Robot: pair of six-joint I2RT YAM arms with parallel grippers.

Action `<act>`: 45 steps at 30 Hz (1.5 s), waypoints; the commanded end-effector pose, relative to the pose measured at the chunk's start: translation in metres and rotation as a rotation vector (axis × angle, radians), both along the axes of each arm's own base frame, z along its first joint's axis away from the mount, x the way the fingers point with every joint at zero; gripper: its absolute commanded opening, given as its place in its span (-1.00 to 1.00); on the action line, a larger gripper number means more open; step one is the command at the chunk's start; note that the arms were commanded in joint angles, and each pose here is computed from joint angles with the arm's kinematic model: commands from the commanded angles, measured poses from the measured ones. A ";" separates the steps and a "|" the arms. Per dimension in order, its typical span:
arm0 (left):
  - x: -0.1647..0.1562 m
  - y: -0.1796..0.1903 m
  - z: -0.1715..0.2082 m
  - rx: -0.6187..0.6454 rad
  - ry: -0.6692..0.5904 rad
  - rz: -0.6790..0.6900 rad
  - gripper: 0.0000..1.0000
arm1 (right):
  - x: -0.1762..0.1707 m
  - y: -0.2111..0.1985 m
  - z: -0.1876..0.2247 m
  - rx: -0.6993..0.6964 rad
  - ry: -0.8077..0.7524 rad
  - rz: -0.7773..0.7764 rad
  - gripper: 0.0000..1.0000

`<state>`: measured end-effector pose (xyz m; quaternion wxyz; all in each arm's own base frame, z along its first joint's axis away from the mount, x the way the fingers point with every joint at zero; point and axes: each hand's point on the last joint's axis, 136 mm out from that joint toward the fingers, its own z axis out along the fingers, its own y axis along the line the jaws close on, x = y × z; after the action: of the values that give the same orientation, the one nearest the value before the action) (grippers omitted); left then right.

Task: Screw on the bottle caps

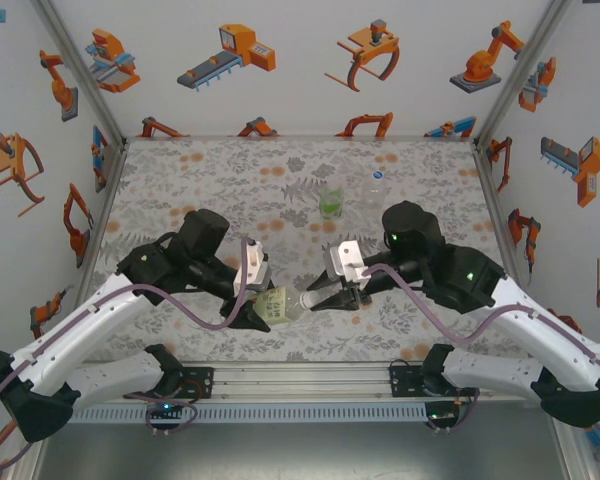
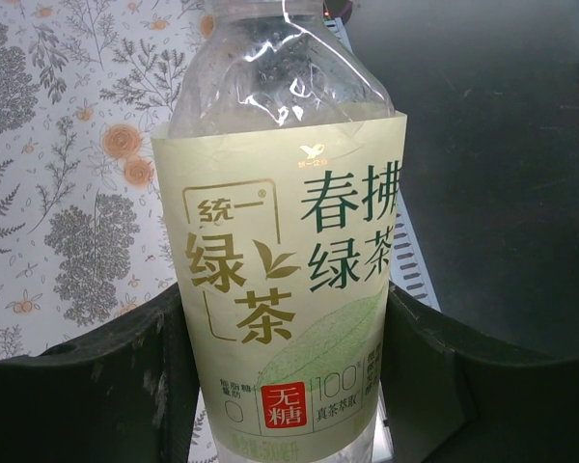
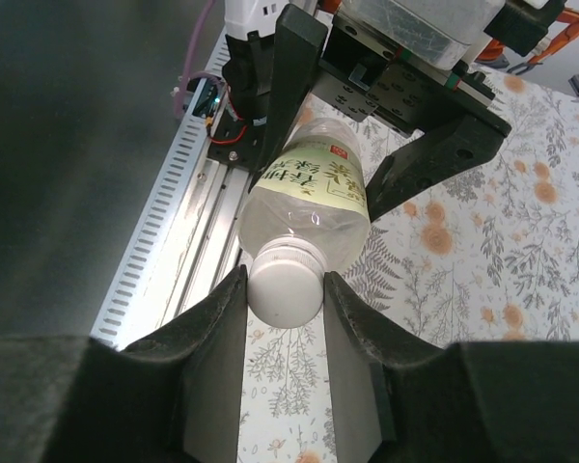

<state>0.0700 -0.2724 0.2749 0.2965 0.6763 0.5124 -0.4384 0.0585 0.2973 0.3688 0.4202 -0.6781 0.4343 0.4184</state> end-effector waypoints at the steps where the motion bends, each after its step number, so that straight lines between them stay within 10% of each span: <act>1: -0.007 -0.001 0.017 -0.048 -0.006 -0.038 -1.00 | 0.000 0.003 -0.001 0.015 -0.032 0.001 -0.51; 5: -0.004 -0.003 0.020 -0.061 -0.005 -0.019 -1.00 | 0.009 0.007 -0.005 0.007 0.009 -0.070 -1.00; 16: 0.035 -0.021 0.049 -0.214 -0.089 0.182 -1.00 | 0.047 0.030 -0.052 0.058 0.235 -0.482 -1.00; 29: 0.085 -0.004 0.017 -0.070 -0.263 0.455 -1.00 | 0.119 -0.014 -0.060 0.158 0.769 -1.162 -1.00; 39: 0.093 -0.006 0.019 -0.082 -0.301 0.476 -1.00 | 0.135 -0.006 -0.050 0.230 1.075 -1.302 -1.00; 45: 0.059 -0.007 0.014 -0.064 -0.251 0.291 -1.00 | 0.123 -0.005 -0.014 0.189 0.796 -1.058 -0.06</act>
<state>0.1423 -0.2726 0.2613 0.4204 0.6126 0.6043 -0.2878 0.2002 0.2849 0.3294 0.4188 -0.0146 0.8207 0.3884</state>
